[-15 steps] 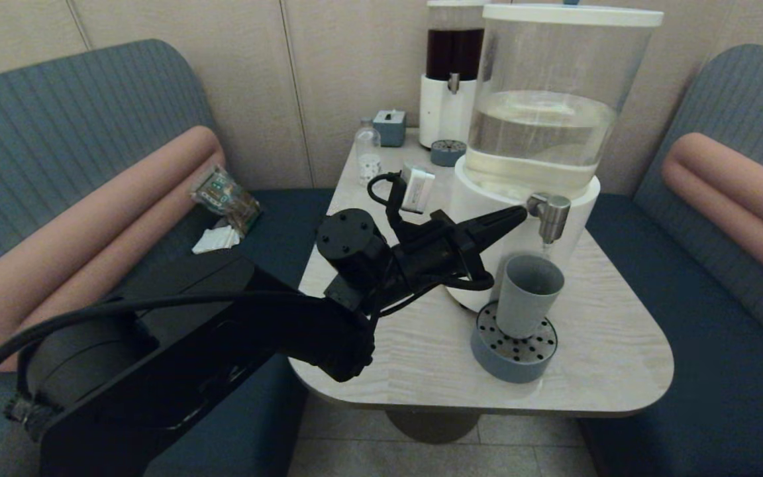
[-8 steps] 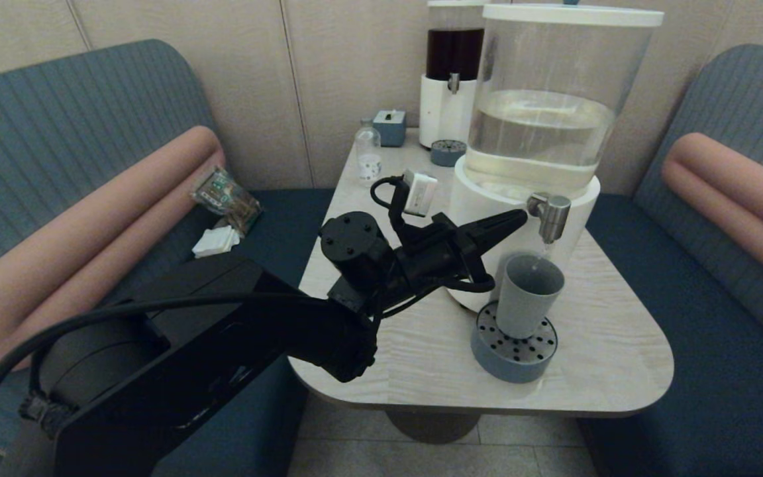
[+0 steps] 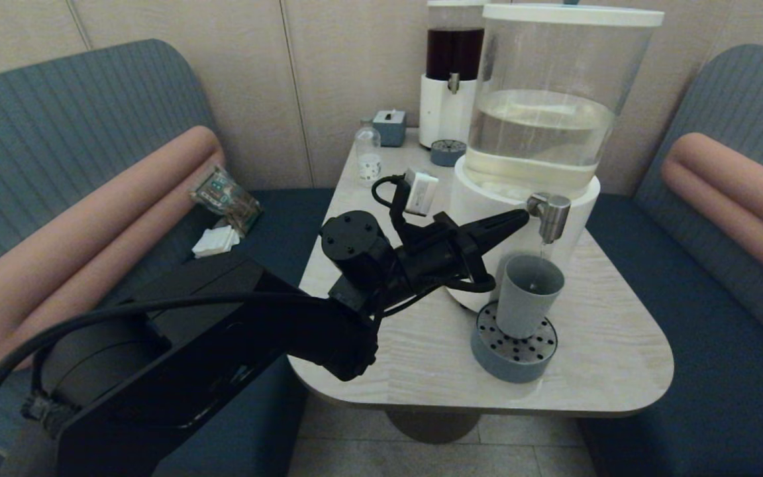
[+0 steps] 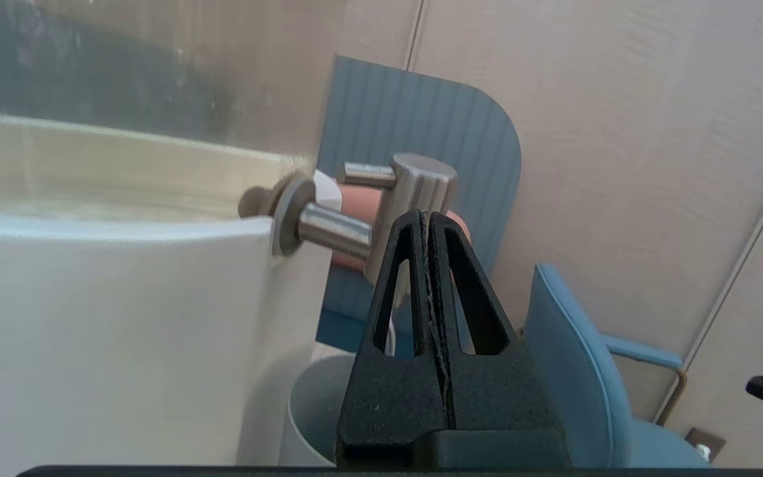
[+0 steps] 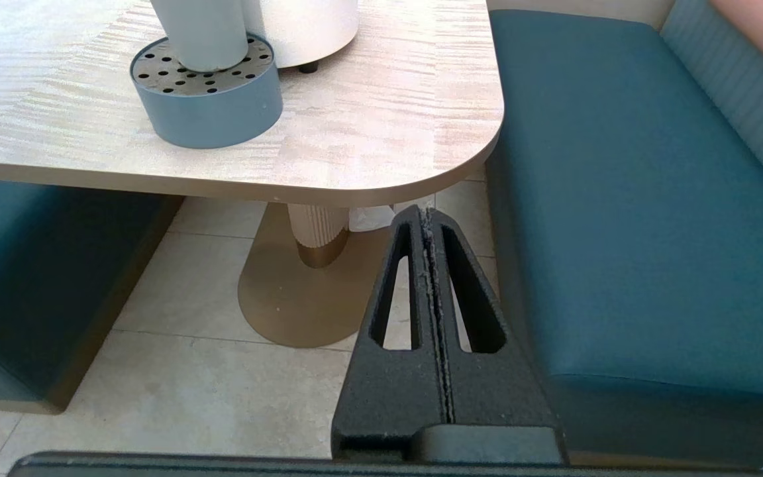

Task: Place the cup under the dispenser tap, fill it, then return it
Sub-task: Turn off the faucet

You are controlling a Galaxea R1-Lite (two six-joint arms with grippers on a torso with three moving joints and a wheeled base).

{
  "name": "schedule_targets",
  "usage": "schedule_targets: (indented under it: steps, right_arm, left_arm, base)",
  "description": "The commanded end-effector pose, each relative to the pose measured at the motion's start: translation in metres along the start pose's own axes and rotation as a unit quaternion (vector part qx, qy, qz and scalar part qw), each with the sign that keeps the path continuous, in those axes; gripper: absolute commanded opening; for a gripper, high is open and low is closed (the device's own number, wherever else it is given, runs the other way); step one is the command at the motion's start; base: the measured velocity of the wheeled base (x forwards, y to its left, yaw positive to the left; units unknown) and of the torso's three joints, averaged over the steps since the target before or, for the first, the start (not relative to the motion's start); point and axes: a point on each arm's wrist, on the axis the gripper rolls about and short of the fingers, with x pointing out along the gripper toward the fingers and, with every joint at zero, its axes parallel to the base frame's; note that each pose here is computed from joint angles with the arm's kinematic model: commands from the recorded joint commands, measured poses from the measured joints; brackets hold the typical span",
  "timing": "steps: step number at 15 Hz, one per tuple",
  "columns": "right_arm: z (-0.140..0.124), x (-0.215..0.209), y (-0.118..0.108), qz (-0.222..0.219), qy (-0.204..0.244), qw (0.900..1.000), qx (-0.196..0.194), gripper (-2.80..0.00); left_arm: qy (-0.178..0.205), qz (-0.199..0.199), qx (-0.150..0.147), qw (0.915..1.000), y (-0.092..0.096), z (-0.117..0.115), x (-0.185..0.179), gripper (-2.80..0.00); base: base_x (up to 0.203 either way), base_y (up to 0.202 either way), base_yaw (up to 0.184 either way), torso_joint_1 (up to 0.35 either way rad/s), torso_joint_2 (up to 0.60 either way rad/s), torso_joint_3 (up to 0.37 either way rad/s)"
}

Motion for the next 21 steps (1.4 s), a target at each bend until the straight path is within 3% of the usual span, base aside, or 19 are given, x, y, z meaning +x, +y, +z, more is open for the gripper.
schedule_targets:
  steps: [1, 21]
  right_arm:
    - [0.000, 0.000, 0.000, 0.000, 0.001, 1.000, 0.000, -2.80]
    - [0.000, 0.000, 0.000, 0.000, 0.001, 1.000, 0.000, -2.80]
  left_arm:
    - [-0.007, -0.003, 0.005, 1.0000, 0.003, 0.001, 0.001, -2.80]
    - [-0.012, -0.006, 0.010, 0.9999, 0.024, -0.005, 0.024, -2.80]
  base:
    - [0.000, 0.000, 0.000, 0.000, 0.00, 0.000]
    - [0.000, 0.000, 0.000, 0.000, 0.00, 0.000]
